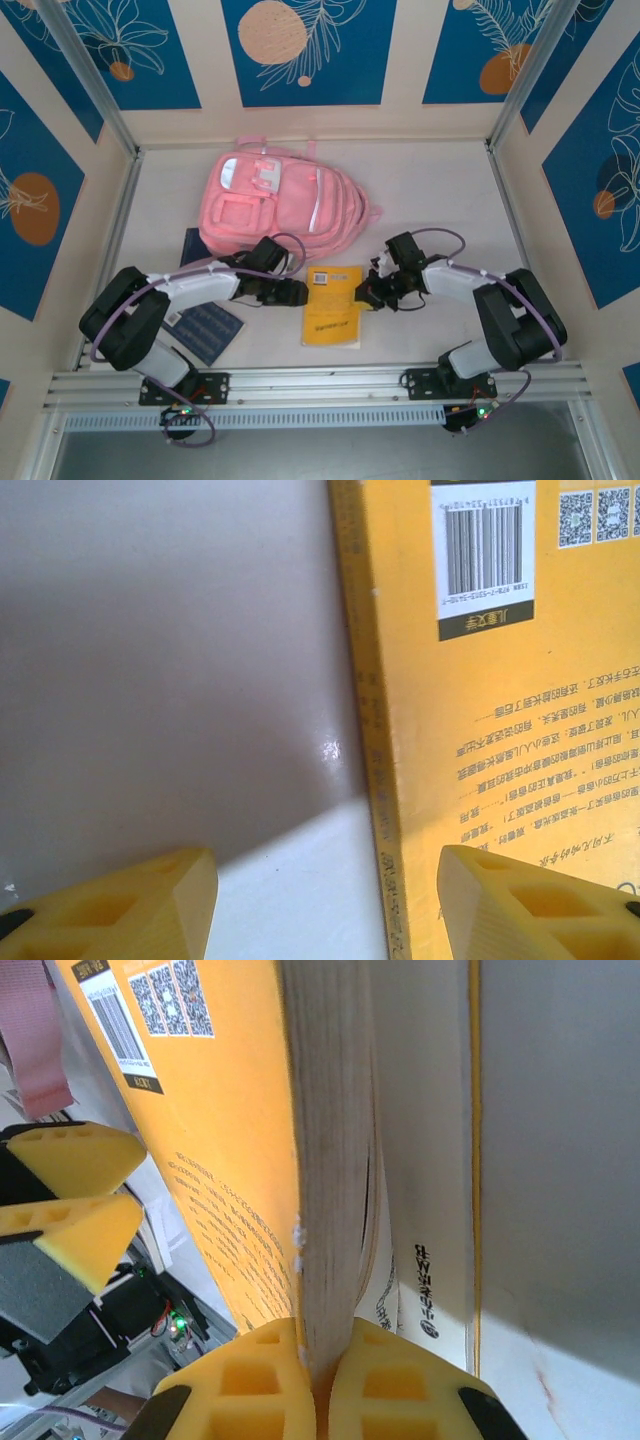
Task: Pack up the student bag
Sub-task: Pick up the book at the center of the table.
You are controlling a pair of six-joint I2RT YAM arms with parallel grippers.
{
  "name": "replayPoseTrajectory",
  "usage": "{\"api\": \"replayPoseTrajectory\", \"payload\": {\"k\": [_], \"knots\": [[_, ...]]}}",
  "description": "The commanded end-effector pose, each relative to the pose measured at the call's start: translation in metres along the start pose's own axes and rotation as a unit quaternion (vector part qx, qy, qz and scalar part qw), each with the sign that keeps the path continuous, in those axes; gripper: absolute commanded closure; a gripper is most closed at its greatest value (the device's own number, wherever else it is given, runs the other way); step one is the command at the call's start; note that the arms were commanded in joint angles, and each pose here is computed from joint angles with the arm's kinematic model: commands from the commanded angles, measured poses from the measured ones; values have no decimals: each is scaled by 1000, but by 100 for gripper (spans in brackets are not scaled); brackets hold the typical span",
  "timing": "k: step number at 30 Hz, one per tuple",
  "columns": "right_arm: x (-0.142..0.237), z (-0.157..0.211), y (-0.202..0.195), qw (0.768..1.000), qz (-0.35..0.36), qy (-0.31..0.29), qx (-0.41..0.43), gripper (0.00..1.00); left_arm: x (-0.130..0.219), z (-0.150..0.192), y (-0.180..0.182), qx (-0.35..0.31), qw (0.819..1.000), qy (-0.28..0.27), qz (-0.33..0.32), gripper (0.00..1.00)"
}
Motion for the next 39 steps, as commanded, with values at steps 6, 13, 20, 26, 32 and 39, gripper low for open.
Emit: {"api": "replayPoseTrajectory", "payload": {"k": [6, 13, 20, 26, 32, 39], "knots": [[4, 11, -22, 999, 34, -1, -30, 100, -14, -1, -28, 2, 997, 37, 63, 39], [-5, 9, -37, 993, 112, 2, -34, 100, -28, 4, -51, -16, 992, 68, 104, 39], [-17, 11, -41, 992, 116, 19, -40, 100, -37, 5, -73, -29, 984, 100, 142, 39], [-20, 8, -37, 994, 102, 15, -41, 100, -31, -2, -97, -39, 976, 104, 187, 40], [-24, 7, -30, 996, 83, 17, -41, 100, -37, 0, -100, -26, 971, 115, 207, 40], [-26, 7, -31, 996, 84, 18, -39, 100, -2, -13, -125, -42, 963, 80, 254, 39]]}}
Point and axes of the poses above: each hand's point on the last joint's axis, 136 mm out from that joint toward the fingers, its own x axis back along the fingers, its own y axis along the line the jaws close on, z = x × y, the point moved 2 cm from there along x, back along the fingers, and after that the axes turned 5 degrees about x, right-handed, at the moved point
